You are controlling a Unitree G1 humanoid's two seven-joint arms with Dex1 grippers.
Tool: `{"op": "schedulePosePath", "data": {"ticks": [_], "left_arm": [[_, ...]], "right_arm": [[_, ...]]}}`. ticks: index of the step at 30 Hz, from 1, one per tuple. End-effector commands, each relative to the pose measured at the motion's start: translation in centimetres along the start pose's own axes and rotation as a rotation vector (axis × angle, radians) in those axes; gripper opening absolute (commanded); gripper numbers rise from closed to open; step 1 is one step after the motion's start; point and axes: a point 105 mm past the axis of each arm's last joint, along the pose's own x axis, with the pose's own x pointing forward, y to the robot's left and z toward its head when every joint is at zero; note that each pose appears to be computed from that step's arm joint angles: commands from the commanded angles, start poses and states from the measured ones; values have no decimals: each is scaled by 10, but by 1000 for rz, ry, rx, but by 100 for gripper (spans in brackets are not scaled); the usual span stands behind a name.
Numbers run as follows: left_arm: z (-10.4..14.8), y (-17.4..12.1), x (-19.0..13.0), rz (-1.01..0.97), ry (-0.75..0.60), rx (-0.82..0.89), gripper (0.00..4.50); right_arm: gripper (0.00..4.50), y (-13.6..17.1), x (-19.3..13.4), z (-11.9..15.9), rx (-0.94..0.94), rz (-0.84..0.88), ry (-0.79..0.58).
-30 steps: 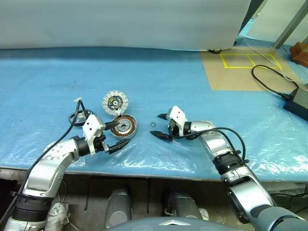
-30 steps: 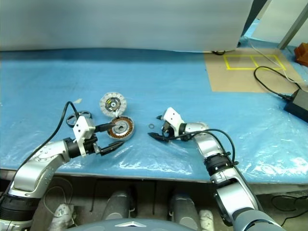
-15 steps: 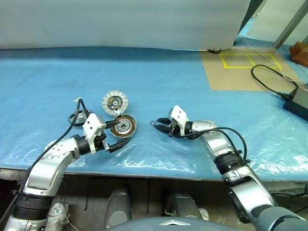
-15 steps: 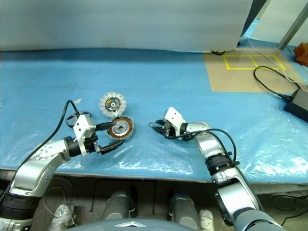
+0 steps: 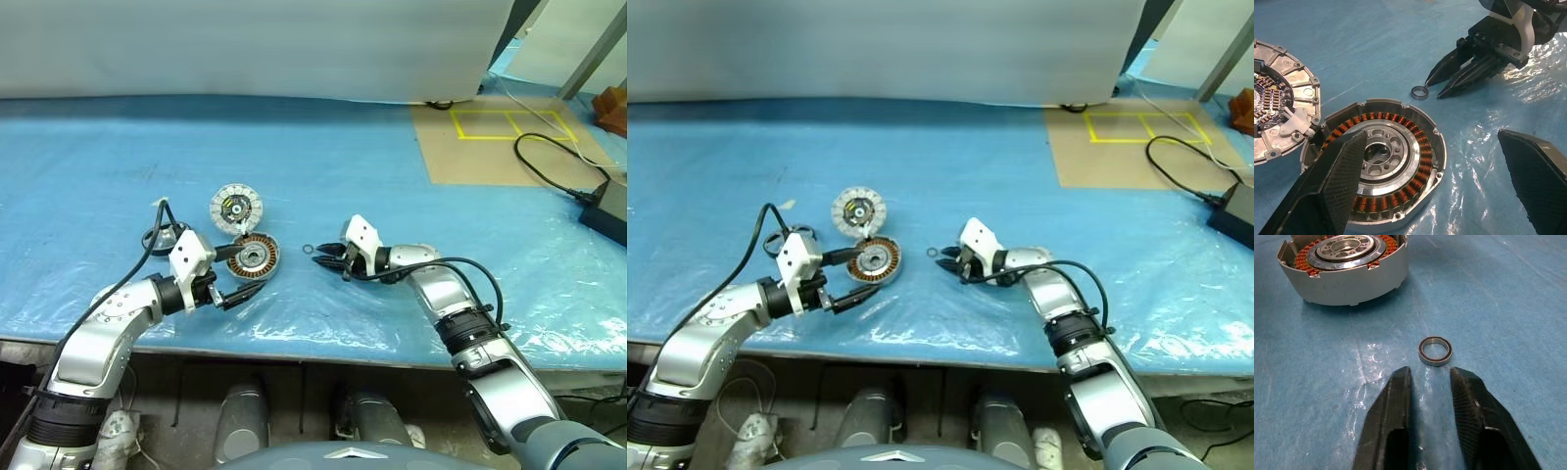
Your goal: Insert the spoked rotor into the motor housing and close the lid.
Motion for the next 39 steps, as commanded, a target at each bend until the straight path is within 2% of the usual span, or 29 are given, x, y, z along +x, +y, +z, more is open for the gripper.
{"op": "schedulePosePath", "data": {"ticks": [1, 3, 13, 26, 33, 39], "left_arm": [[9, 1, 1, -6, -25, 36, 450], [9, 1, 1, -7, -26, 37, 450], [11, 1, 3, -12, -27, 45, 450], [11, 2, 3, -3, -31, 47, 450], [12, 3, 4, 0, -37, 51, 450], [12, 3, 4, 3, -36, 49, 450]], "right_arm": [[230, -9, -4, 10, 2, -44, -30], [291, -8, -1, 12, 5, -45, -32], [291, -2, 16, 19, -4, -41, -47], [291, 0, 16, 12, -10, -25, -22], [76, 2, 17, 12, -18, -22, -28], [67, 3, 17, 11, -12, -23, -26]]}}
